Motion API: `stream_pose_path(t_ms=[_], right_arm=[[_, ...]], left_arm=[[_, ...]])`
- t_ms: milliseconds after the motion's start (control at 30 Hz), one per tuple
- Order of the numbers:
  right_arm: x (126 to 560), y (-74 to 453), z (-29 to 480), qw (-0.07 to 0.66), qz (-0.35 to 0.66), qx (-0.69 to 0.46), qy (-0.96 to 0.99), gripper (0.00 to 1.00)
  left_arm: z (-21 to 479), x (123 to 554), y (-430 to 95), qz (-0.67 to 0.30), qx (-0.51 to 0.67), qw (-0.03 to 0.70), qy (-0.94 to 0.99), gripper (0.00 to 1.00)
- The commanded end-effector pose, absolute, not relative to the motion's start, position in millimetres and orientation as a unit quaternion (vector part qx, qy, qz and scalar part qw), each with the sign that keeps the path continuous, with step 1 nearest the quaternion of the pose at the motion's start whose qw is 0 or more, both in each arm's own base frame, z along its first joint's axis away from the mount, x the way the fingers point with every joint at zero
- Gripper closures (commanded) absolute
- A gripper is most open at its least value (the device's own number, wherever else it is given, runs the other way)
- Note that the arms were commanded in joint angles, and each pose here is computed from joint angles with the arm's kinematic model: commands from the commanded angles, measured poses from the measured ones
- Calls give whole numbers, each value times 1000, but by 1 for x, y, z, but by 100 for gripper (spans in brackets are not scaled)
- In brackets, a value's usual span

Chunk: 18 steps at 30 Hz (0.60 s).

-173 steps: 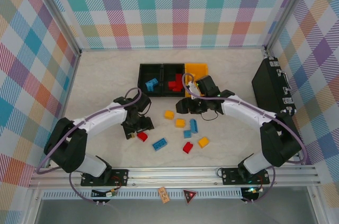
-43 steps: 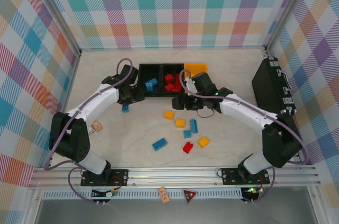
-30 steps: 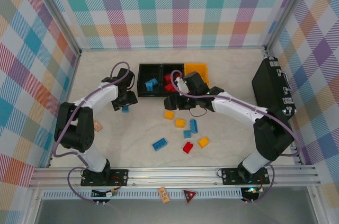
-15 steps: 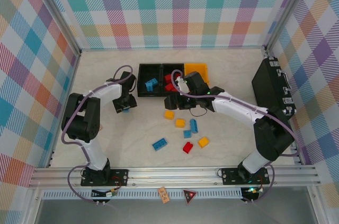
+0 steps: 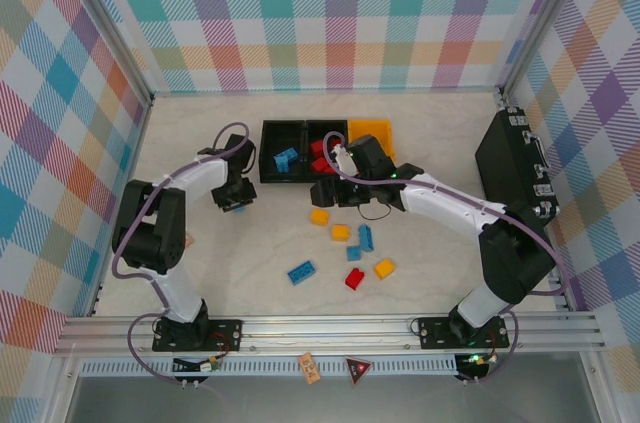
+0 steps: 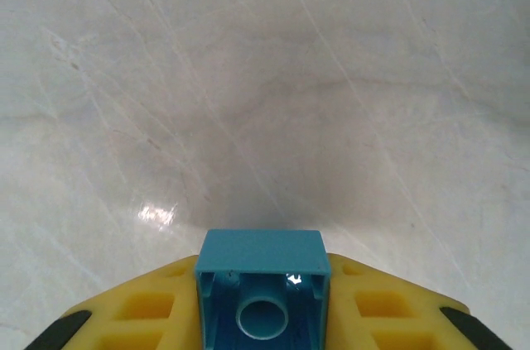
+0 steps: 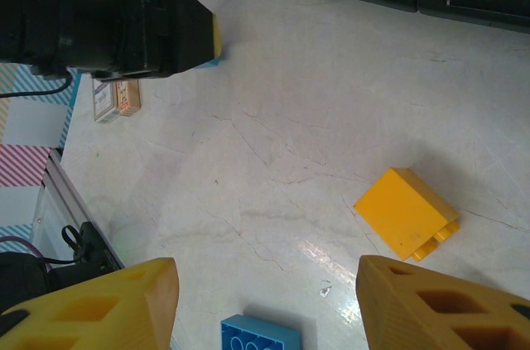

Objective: Sort the legos into containers by color
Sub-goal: Pick up the lego from the middle-left of the table.

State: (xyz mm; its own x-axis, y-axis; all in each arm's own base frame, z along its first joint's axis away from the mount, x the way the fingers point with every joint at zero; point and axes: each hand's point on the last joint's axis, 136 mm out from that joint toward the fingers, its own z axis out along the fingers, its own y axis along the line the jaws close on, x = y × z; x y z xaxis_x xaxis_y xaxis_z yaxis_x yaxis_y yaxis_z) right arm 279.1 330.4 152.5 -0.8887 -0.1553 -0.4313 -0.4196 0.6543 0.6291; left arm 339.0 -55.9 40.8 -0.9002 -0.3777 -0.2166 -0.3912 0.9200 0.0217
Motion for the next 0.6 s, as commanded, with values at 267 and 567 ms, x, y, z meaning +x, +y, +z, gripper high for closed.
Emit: stream_pose_path(t_ms=[267,567], right_arm=[[290,325,173,205,359,-157,897,41],[293,312,174,209,341,-135,906,41]], left_arm=[[131,372,-90,-39,-164,172,971,72],[155,419,-137,-77,-130,192,970,71]])
